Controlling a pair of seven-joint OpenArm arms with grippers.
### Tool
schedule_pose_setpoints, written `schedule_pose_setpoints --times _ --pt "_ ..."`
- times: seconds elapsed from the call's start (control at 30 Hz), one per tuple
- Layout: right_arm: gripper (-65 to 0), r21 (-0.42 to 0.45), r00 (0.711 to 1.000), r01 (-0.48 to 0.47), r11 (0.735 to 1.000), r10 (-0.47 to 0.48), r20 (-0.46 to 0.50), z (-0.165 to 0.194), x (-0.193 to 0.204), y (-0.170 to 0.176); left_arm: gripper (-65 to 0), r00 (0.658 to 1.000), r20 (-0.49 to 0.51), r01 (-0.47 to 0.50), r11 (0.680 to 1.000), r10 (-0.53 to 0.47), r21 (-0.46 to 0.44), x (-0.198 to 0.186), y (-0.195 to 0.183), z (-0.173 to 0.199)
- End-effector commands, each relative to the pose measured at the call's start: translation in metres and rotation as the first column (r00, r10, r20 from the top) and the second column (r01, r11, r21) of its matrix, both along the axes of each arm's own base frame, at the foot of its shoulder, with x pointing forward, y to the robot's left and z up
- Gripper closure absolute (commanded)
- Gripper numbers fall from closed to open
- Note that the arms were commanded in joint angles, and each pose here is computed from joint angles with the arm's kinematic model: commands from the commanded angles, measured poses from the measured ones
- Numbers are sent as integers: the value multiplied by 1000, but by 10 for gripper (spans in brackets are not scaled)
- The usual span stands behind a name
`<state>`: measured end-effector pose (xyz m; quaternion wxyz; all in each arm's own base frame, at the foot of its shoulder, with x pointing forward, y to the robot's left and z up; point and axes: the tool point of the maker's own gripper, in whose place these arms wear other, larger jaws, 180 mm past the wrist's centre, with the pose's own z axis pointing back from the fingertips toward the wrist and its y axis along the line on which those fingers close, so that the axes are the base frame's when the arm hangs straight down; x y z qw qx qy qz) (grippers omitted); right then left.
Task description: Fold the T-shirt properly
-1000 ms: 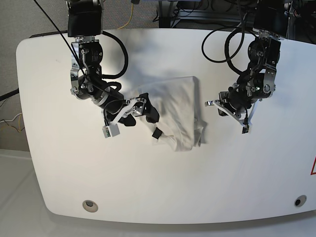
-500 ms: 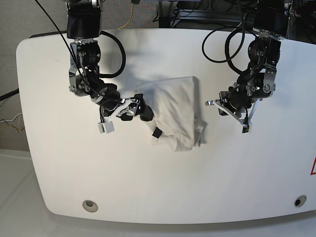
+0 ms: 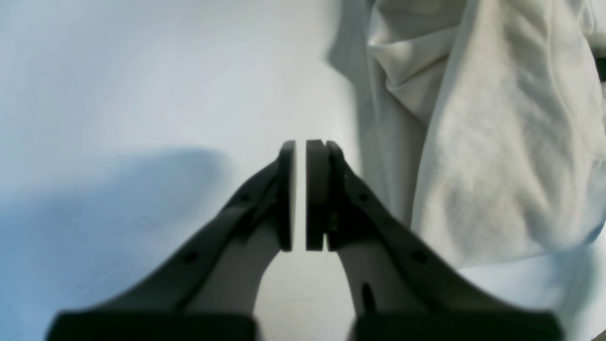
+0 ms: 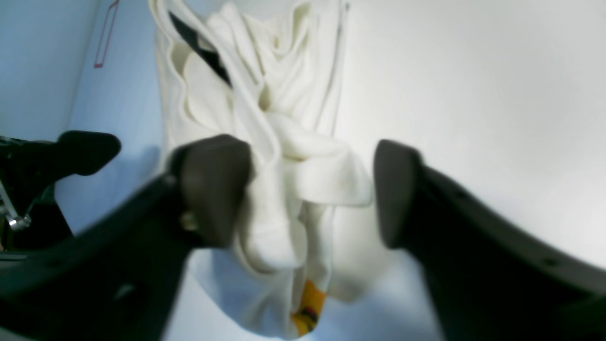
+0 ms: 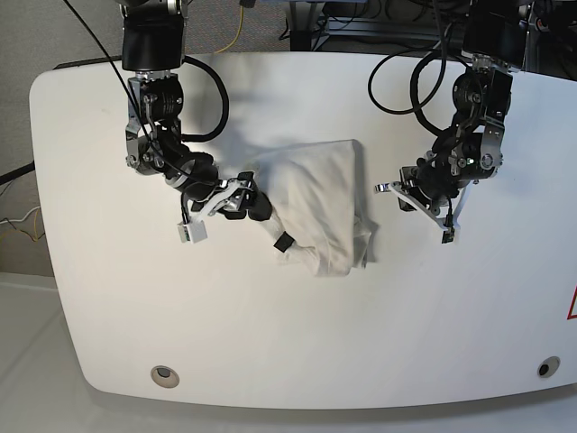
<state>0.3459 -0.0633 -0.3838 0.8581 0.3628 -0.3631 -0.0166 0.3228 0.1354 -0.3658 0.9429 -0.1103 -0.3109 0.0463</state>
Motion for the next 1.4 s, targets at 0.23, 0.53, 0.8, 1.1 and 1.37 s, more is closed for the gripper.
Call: schedule_pose_setpoints --times 0.23,0.53,0.8,1.1,1.37 --pt "0 22 999 -8 1000 7 42 16 9 3 -26 999 48 1 1000 -1 10 10 3 13" --pt "-5 19 999 -18 1000 17 42 18 11 5 -26 998 65 -10 997 5 75 13 11 13" --pt "-5 15 995 -24 1000 22 96 38 26 5 -26 998 65 -10 997 5 75 13 11 13" --pt "-5 27 988 -76 997 72 139 65 38 25 -26 998 65 -10 997 5 75 13 11 13" --pt "-5 42 979 -124 991 116 168 78 44 50 -26 998 65 -10 997 5 75 13 11 13"
